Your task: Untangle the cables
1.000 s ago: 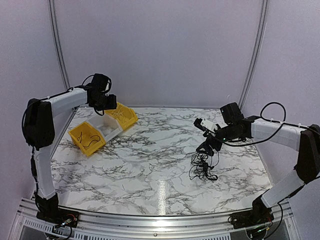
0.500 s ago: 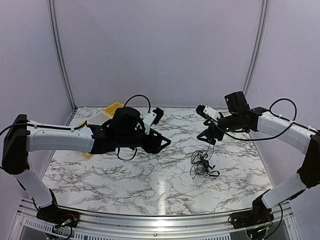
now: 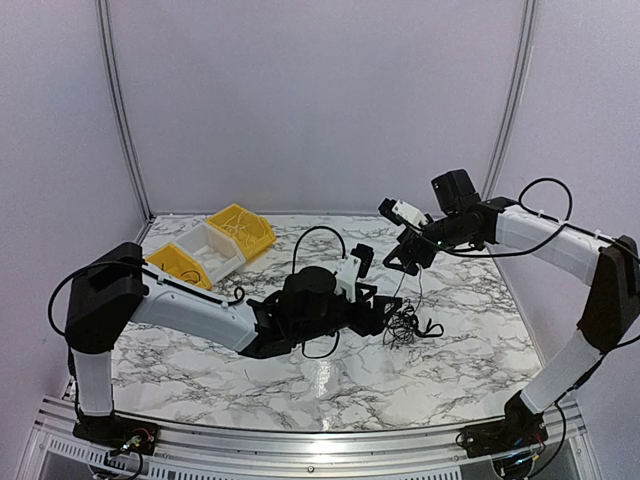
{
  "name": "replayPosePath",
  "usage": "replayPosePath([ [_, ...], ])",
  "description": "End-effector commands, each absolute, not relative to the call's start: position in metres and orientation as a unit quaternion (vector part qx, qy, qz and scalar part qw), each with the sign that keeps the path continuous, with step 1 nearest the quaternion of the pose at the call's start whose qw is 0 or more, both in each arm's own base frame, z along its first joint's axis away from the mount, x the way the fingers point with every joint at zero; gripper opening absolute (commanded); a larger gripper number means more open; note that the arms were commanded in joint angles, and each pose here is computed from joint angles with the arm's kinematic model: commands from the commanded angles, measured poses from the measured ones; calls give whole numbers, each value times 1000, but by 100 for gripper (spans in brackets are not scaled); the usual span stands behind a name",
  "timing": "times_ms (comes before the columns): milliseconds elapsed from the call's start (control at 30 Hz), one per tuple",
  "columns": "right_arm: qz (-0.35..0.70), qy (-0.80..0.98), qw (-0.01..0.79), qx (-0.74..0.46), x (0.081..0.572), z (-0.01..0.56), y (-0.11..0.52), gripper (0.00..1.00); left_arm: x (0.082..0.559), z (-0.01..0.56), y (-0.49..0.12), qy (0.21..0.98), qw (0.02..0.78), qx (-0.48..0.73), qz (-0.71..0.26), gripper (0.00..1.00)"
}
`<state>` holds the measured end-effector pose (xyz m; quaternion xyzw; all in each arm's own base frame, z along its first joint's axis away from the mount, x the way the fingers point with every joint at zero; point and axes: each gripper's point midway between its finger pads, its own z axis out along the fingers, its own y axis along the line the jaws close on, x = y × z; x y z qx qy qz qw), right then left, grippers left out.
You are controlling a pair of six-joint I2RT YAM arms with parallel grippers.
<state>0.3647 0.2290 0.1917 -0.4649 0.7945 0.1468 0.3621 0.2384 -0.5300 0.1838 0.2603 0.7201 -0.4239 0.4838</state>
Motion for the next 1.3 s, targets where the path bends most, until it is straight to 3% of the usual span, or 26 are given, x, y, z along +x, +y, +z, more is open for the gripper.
replayPosePath([
  [0,148,795,369,-459,367,204,236,84,265,211,-545,692,539,210,-432,69],
  [67,148,796,367,-458,367,203,236,84,265,208,-555,686,537,220,-438,57],
  [167,144,798,363,-459,367,201,235,85,266,213,-557,678,546,223,-439,27],
  [233,135,798,360,-464,365,198,231,87,271,222,-546,676,563,208,-427,0],
  [533,52,816,340,-464,355,168,196,94,261,285,-481,636,627,173,-416,0],
  [733,26,831,350,-432,359,167,184,98,256,290,-460,636,634,170,-407,0],
  [900,15,841,368,-396,374,183,182,98,239,269,-481,639,591,210,-445,0],
  [1267,90,848,349,-389,394,183,217,99,209,250,-547,628,531,272,-499,0],
])
